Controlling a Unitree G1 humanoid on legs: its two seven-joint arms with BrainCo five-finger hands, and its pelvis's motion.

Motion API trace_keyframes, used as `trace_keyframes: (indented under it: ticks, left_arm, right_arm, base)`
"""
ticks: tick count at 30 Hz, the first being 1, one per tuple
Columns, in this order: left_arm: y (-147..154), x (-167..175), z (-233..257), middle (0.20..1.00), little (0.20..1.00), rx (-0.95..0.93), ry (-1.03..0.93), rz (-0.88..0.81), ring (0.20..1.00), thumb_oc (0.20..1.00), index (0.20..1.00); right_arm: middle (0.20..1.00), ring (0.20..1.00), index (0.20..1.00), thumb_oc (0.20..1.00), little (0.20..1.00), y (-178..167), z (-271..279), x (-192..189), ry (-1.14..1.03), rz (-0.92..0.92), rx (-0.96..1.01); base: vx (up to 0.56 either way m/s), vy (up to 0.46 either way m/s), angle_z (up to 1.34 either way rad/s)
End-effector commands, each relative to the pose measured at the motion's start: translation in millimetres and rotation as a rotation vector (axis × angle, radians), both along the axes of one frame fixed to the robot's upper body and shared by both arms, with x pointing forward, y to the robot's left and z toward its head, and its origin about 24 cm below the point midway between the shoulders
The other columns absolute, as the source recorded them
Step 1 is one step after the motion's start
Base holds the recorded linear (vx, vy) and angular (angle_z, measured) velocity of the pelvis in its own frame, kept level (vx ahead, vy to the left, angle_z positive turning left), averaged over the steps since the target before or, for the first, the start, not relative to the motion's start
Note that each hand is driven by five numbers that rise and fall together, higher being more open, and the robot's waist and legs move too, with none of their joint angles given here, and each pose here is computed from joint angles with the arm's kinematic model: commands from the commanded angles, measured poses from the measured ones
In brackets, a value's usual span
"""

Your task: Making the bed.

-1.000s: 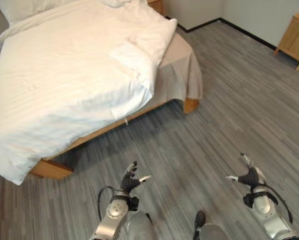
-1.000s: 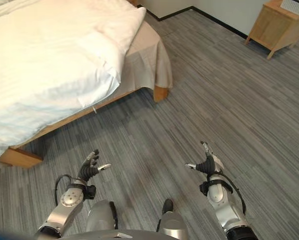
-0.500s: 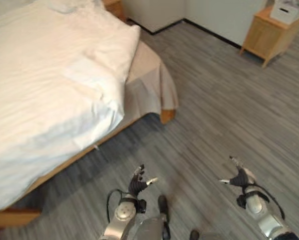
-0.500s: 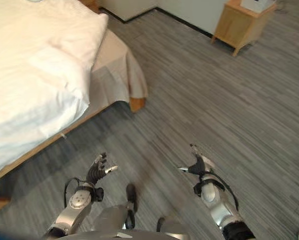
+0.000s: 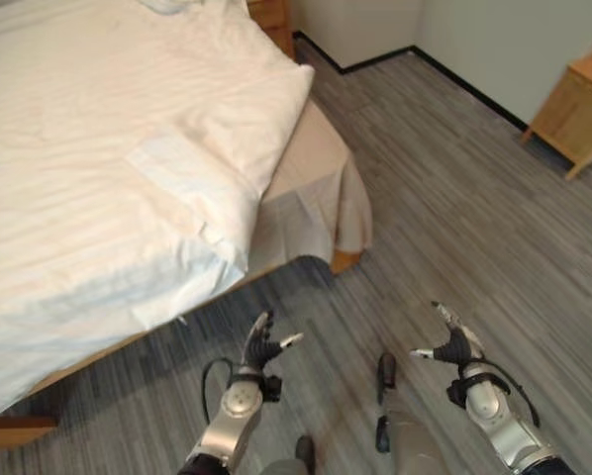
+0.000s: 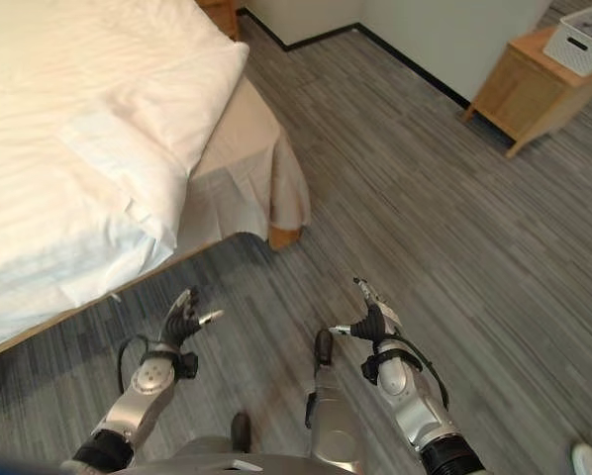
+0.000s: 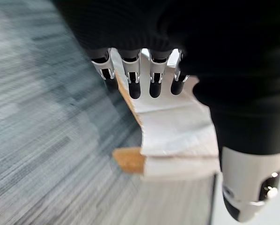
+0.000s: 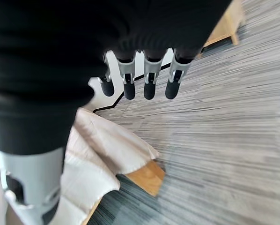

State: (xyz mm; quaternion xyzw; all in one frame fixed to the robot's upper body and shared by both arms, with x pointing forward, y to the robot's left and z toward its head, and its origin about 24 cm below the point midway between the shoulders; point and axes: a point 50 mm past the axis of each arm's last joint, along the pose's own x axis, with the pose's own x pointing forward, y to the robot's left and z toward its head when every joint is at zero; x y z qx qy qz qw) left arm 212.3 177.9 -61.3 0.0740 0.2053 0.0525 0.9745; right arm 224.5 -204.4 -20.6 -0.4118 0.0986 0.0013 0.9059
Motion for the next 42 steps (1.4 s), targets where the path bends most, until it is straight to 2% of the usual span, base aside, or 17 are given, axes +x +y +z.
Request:
trace_keyframes:
  ticks: [1,8,14,20,24,26,27,30,32,35,42]
  left_arm:
    - [-0.4,8.5,21.1,1.000,1.000,-0.028,-0.128,0.006,1.000,1.000,1.000]
    - [-1.3,11.1,26.5,1.000,1.000,-0.076,-0.148,0.019,1.000,1.000,1.000]
    - [-4.4,4.7,23.0,1.000,1.000,-0.094,-0.125,0.001,1.000,1.000,1.000]
    - [-0.2,-1.4,30.1,1.000,1.000,-0.139,-0.161,0.055,1.000,1.000,1.000]
    - [19.3,12.3,60.1,1.000,1.000,-0.072,-0.301,0.121,1.000,1.000,1.000]
    - [32.2,19.3,74.2,1.000,1.000,-0.031,-0.377,0.200,1.000,1.000,1.000]
    - [46.2,21.9,84.3,1.000,1.000,-0.034,-0.438,0.309,1.000,1.000,1.000]
    - [56.8,20.4,88.8,1.000,1.000,-0.034,-0.468,0.385,1.000,1.000,1.000]
    - [75.1,19.1,101.2,1.000,1.000,-0.008,-0.539,0.485,1.000,1.000,1.000]
    - [78.0,19.6,103.9,1.000,1.000,0.002,-0.553,0.497,1.000,1.000,1.000]
    - [123.2,13.5,153.0,1.000,1.000,0.146,-0.796,0.759,1.000,1.000,1.000]
  right_arm:
    - [1.000,1.000,1.000,1.000,1.000,0.8,23.0,12.0,-0.113,0.047,-0.031]
    - [1.000,1.000,1.000,1.000,1.000,-14.1,46.0,25.5,-0.208,0.020,-0.063]
    - [1.000,1.000,1.000,1.000,1.000,-20.2,36.3,19.5,-0.155,-0.007,-0.065]
    - [1.000,1.000,1.000,1.000,1.000,-24.5,24.9,9.9,-0.108,-0.033,-0.096]
    - [1.000,1.000,1.000,1.000,1.000,-28.3,17.3,2.1,-0.092,-0.080,-0.111]
    - [1.000,1.000,1.000,1.000,1.000,-32.0,17.2,-0.4,-0.109,-0.131,-0.088]
    - [1.000,1.000,1.000,1.000,1.000,-40.7,17.5,-2.5,-0.126,-0.193,-0.085]
    - [1.000,1.000,1.000,1.000,1.000,-47.3,20.6,-3.9,-0.155,-0.247,-0.070]
    - [1.000,1.000,1.000,1.000,1.000,-57.7,21.5,-10.7,-0.168,-0.309,-0.064]
    - [1.000,1.000,1.000,1.000,1.000,-58.0,20.2,-13.4,-0.164,-0.317,-0.047]
    - [1.000,1.000,1.000,1.000,1.000,-59.7,13.6,-31.7,-0.119,-0.281,-0.054]
  base:
    - [0.32,-0.204,0.63]
    - [0.24,-0.242,0.33]
    - [0.34,0.012,0.14]
    - [0.44,0.075,-0.04]
    - [0.18,0.067,0.14]
    - [0.17,-0.036,0.24]
    - [0.17,-0.084,0.90]
    - [0.18,-0.133,0.80]
    - [0.25,-0.247,0.49]
    - [0.15,-0.152,0.69]
    - [0.21,-0.128,0.43]
